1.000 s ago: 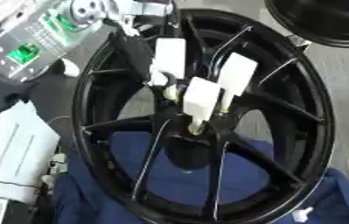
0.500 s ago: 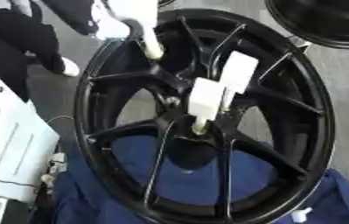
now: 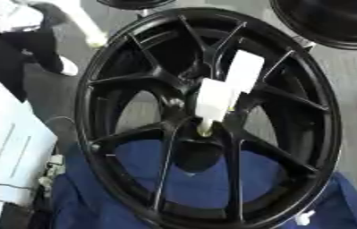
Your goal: Pull the pin out of the wheel hub.
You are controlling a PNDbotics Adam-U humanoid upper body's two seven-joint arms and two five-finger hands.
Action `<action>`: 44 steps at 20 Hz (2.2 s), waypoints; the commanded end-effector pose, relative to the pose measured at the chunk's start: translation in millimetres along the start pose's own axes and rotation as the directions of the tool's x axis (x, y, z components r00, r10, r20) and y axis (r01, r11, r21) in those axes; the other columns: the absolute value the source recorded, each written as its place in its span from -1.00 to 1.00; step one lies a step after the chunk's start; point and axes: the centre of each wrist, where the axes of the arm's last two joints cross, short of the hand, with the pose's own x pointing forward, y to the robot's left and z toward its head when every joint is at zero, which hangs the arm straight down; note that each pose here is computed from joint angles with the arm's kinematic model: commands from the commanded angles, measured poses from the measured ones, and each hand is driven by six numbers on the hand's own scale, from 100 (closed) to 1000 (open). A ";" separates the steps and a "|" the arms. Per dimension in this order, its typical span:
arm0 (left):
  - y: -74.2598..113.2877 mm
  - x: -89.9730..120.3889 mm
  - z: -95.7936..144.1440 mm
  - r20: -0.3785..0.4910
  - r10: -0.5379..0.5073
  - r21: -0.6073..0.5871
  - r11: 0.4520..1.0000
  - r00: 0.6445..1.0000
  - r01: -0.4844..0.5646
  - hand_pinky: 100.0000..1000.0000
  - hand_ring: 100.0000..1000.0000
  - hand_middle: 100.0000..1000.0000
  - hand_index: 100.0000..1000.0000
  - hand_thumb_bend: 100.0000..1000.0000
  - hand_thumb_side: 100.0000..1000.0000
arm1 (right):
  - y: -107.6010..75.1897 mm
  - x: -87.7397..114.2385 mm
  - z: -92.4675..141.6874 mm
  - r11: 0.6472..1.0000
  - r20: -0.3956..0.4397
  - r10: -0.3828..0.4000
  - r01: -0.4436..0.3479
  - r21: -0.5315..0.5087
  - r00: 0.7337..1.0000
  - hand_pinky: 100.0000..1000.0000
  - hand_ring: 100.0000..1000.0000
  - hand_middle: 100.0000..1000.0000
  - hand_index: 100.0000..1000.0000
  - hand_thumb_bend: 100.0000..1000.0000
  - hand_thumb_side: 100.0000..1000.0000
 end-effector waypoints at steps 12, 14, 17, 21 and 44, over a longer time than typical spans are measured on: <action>-37.7 -92.0 33.6 -0.326 0.190 0.056 0.982 0.926 -0.182 0.63 0.53 0.36 0.50 -1.00 -0.13 | -9.9 14.3 -12.9 0.999 0.043 -0.007 0.008 -0.039 0.999 0.63 0.16 0.08 0.51 -1.00 0.53; -42.8 -95.4 33.1 -0.322 0.193 0.046 0.981 0.927 -0.188 0.66 0.56 0.41 0.58 -0.95 0.52 | -8.9 14.8 -12.9 0.999 0.044 -0.009 0.010 -0.037 0.999 0.63 0.16 0.08 0.51 -1.00 0.52; -48.2 -99.1 32.3 -0.320 0.191 0.035 0.981 0.928 -0.190 0.67 0.57 0.43 0.62 -0.82 0.78 | -8.8 14.5 -12.9 0.999 0.043 -0.009 0.010 -0.037 0.999 0.62 0.16 0.08 0.51 -1.00 0.52; -51.8 -101.8 31.5 -0.321 0.202 0.042 0.979 0.925 -0.199 0.66 0.56 0.43 0.63 -0.89 0.80 | -8.6 14.4 -12.7 0.999 0.042 -0.011 0.013 -0.038 0.999 0.62 0.16 0.07 0.51 -1.00 0.53; -92.8 -77.2 20.0 0.133 0.653 0.482 0.615 0.746 -0.624 0.27 0.26 0.10 0.34 -1.00 0.49 | 1.0 20.8 -11.2 0.999 0.054 -0.044 0.045 -0.024 0.998 0.62 0.16 0.07 0.51 -1.00 0.52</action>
